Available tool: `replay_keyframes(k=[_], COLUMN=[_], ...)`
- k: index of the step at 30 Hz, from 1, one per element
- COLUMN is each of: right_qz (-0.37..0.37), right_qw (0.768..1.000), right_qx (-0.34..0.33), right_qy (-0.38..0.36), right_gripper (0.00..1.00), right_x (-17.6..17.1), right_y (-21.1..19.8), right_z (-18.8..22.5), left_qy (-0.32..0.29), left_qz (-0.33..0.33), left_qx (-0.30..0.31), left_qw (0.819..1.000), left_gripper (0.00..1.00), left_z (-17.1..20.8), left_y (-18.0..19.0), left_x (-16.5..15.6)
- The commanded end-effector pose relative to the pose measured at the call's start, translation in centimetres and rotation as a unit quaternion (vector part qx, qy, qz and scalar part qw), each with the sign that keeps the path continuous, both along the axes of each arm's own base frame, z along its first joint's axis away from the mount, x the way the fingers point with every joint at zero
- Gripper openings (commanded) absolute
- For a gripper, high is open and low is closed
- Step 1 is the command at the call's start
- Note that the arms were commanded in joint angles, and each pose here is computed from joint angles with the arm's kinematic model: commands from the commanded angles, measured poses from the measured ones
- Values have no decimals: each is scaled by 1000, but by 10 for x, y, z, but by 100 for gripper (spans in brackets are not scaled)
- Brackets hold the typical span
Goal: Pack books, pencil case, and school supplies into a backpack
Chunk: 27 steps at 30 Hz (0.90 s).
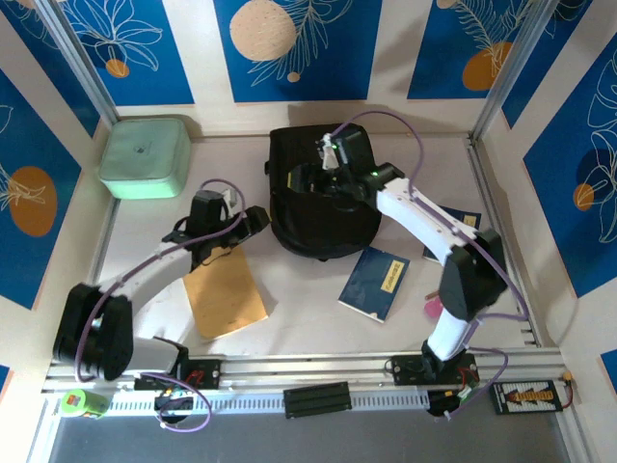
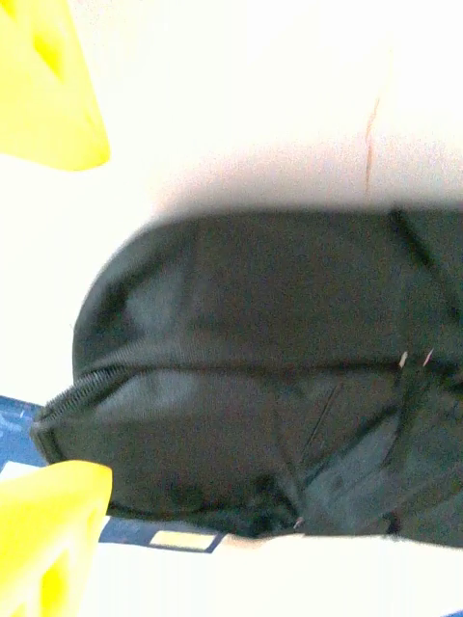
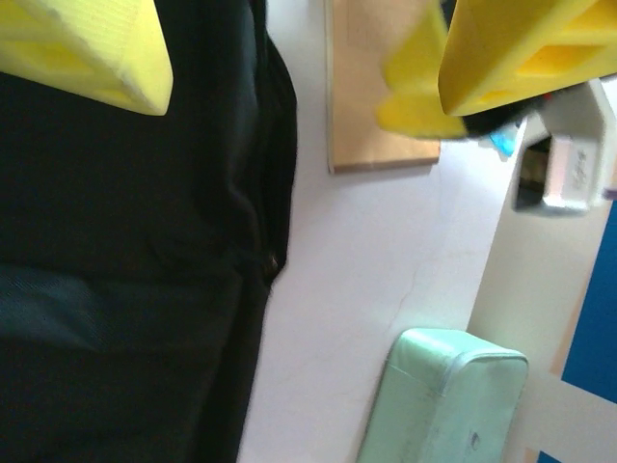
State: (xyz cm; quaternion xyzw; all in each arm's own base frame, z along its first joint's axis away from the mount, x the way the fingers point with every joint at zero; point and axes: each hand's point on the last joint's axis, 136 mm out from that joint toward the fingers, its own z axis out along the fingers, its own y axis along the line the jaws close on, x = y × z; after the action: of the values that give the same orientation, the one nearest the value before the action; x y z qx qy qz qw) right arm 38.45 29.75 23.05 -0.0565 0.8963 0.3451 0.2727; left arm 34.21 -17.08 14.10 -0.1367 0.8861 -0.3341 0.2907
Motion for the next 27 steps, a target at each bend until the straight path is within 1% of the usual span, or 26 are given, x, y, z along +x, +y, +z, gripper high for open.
replay_keyframes(k=[1,3,6,10,13,16,18,20,23,27], right_qz=[19,42,86,174,222,232,230,231,229,214], right_qw=[997,995,992,980,969,962,959,955,954,954], right_qx=[-50,-58,-71,-77,-88,-123,-142,-153,-155,-153], right_qy=[60,63,57,55,68,76,90,107,119,141], right_gripper=[74,74,74,70,66,64,64,63,61,58], right_x=[-39,-57,-79,-107,-121,-117,-109,-102,-94,-86], right_y=[-14,-6,20,79,122,151,161,169,177,180], right_z=[-41,-45,-50,-63,-88,-122,-141,-158,-173,-185], left_qy=[102,134,169,222,246,262,273,273,280,294], left_qz=[51,80,120,163,192,211,216,210,203,200], left_qx=[131,142,141,144,142,126,116,100,89,95], left_qw=[985,978,968,951,939,933,930,933,934,930], left_gripper=[83,84,84,84,84,83,80,74,63,52], left_z=[-40,-51,-66,-83,-89,-93,-98,-102,-108,-115], left_y=[61,82,106,136,157,168,170,166,162,162], left_x=[-41,-55,-73,-98,-112,-120,-124,-123,-123,-127])
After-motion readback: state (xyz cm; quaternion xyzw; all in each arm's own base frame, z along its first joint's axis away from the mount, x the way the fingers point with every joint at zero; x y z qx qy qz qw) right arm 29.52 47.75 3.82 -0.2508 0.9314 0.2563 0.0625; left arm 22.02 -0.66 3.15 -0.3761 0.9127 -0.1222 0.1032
